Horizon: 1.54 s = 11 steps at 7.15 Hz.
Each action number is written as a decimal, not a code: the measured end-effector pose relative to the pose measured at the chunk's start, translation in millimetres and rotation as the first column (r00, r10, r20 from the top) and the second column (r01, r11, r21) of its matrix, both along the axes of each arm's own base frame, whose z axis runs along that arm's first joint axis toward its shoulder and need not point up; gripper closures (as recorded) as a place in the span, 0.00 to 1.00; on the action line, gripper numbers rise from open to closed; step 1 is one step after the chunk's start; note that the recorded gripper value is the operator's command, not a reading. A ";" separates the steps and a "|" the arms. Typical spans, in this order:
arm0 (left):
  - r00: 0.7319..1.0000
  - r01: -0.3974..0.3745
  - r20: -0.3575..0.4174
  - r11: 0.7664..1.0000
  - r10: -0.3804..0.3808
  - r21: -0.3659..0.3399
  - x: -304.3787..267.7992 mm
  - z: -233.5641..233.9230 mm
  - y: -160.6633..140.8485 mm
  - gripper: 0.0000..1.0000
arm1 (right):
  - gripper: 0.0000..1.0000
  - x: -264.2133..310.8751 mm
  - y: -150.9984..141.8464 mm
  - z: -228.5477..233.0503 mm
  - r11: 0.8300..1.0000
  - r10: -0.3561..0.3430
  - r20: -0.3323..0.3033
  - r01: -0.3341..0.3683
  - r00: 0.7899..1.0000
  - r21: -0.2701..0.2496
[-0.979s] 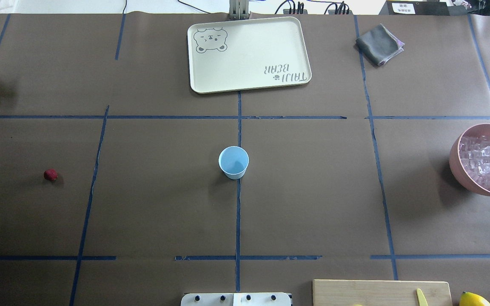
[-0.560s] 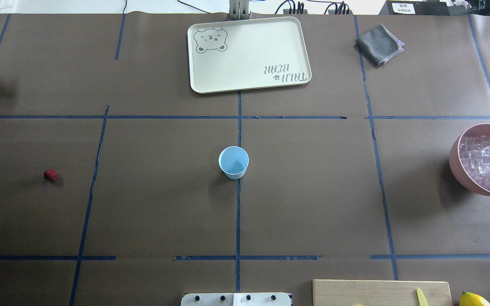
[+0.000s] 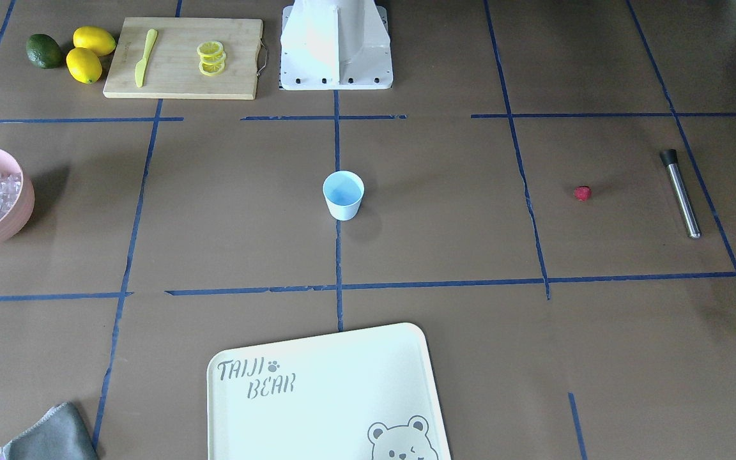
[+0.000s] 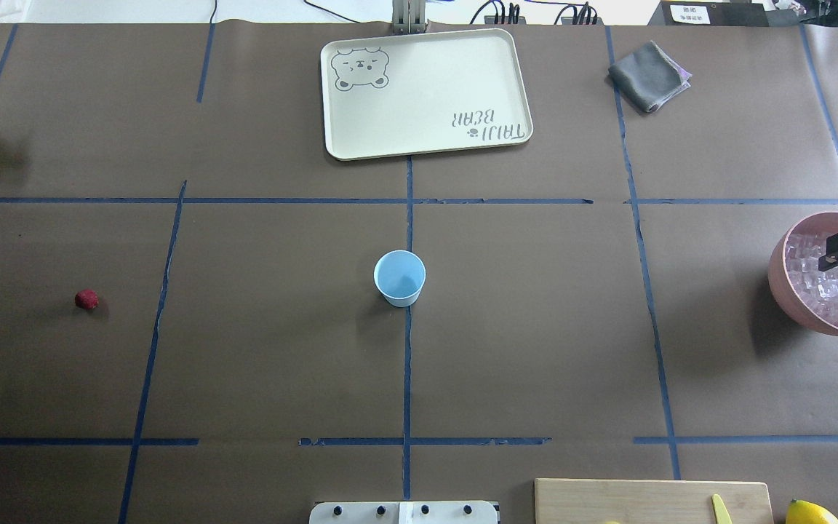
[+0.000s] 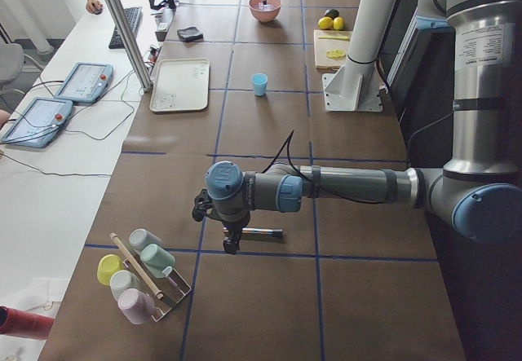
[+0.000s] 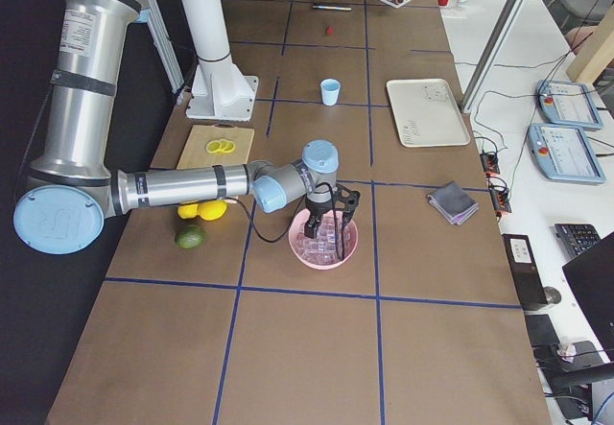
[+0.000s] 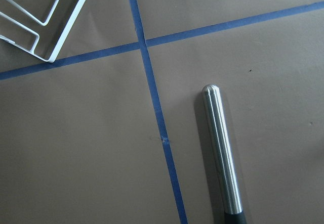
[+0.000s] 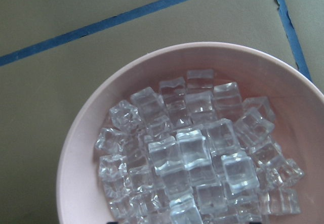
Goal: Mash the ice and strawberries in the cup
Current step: 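Lower the right gripper into the pink bowl and grasp an ice cube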
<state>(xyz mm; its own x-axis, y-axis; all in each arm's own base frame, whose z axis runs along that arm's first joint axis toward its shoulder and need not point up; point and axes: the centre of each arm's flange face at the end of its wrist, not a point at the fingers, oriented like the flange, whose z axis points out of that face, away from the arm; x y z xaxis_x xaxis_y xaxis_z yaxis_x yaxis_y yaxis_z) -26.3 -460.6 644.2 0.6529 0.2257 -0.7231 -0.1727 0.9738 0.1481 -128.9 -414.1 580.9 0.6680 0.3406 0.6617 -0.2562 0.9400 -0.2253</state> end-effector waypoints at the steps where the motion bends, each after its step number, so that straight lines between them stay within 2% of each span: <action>1: 1.000 0.000 0.000 1.000 0.000 0.001 0.0 -0.4 -0.1 0.00 | 0.15 -4.5 2.2 3.8 1.000 0.002 -0.010 -0.002 1.000 -0.013; 3: 1.000 0.001 0.000 1.000 -0.001 0.002 0.0 -1.1 -0.2 0.00 | 0.18 -11.6 4.9 12.5 1.000 -0.010 -0.020 0.010 1.000 -0.028; 4: 1.000 0.001 0.000 1.000 -0.001 0.003 0.0 -1.4 -0.2 0.00 | 0.23 -15.0 5.5 14.5 0.999 -0.017 -0.023 0.017 1.000 -0.031; 5: 1.000 0.001 0.000 1.000 -0.001 0.005 0.0 -2.3 -0.3 0.00 | 0.49 -18.3 5.4 15.8 0.999 -0.024 -0.024 0.023 0.999 -0.033; 6: 1.000 0.001 -0.001 1.000 -0.001 0.007 0.0 -3.4 -0.5 0.00 | 0.81 -19.8 5.2 16.5 0.999 -0.026 -0.025 0.025 0.999 -0.034; 7: 1.000 0.001 -0.001 1.000 -0.001 0.009 0.0 -4.4 -0.6 0.00 | 0.98 -20.1 5.3 16.9 0.999 -0.025 -0.025 0.024 0.999 -0.036; 11: 1.000 0.001 -0.001 1.000 -0.001 0.015 0.0 -8.1 -0.6 0.00 | 1.00 -18.3 6.3 9.9 0.999 -0.027 -0.019 0.027 0.999 -0.019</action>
